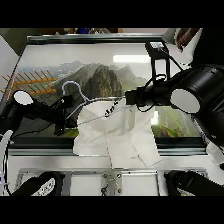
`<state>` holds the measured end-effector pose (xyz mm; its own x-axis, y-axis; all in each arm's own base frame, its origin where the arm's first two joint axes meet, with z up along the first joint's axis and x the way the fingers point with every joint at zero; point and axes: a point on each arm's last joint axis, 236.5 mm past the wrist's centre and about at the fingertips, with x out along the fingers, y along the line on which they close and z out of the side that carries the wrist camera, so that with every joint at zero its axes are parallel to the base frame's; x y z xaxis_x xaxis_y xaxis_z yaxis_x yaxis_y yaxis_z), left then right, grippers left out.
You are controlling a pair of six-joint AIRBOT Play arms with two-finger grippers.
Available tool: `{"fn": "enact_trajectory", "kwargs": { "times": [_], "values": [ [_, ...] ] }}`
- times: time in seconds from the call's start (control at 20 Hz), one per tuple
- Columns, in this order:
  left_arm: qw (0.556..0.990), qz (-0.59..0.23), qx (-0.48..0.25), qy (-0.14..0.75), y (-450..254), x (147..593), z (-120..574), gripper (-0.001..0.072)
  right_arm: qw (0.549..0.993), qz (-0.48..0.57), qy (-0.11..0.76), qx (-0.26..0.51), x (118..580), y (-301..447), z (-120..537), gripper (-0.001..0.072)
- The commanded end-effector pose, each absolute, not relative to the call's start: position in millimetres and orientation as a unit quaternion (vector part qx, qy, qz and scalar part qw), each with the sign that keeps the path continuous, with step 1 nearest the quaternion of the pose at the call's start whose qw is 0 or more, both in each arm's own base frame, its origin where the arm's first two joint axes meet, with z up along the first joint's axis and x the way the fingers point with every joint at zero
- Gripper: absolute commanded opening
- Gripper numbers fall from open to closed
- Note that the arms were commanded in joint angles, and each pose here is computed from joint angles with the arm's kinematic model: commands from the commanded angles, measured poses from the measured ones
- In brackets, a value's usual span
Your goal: Fold the clothes and pants, and hang the long-sleeved shirts on hangers.
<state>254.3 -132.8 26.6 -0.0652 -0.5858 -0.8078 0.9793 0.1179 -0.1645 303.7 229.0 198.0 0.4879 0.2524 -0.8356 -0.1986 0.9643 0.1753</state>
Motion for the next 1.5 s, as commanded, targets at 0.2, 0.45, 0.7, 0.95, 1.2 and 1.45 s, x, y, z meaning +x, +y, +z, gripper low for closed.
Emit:
{"fn": "enact_trajectory", "kwargs": {
  "times": [0.2,0.45,0.7,0.95,1.2,1.45],
  "values": [
    [0.636,-0.616,0.250,0.391,-133.5,254.5,26.4,0.0016,0.861,0.213,0.458,0.060,308.9,281.5,207.2,0.0033],
    [0.636,-0.616,0.250,0.391,-133.5,254.6,26.4,0.0016,0.864,0.257,0.430,0.058,311.1,318.0,209.7,0.0033],
    [0.636,-0.616,0.250,0.391,-133.5,254.5,26.4,0.0016,0.866,0.290,0.402,0.068,315.6,352.5,210.8,0.0033],
    [0.636,-0.616,0.250,0.391,-133.6,254.6,26.4,0.0017,0.860,0.315,0.392,0.085,316.0,378.5,208.4,0.0033],
    [0.636,-0.616,0.250,0.391,-133.6,254.7,26.3,0.0017,0.852,0.339,0.385,0.106,314.2,399.7,208.9,0.0033],
    [0.636,-0.616,0.250,0.391,-133.6,254.8,26.3,0.0016,0.846,0.357,0.384,0.101,309.6,406.1,209.5,0.0033]
  ]
}}
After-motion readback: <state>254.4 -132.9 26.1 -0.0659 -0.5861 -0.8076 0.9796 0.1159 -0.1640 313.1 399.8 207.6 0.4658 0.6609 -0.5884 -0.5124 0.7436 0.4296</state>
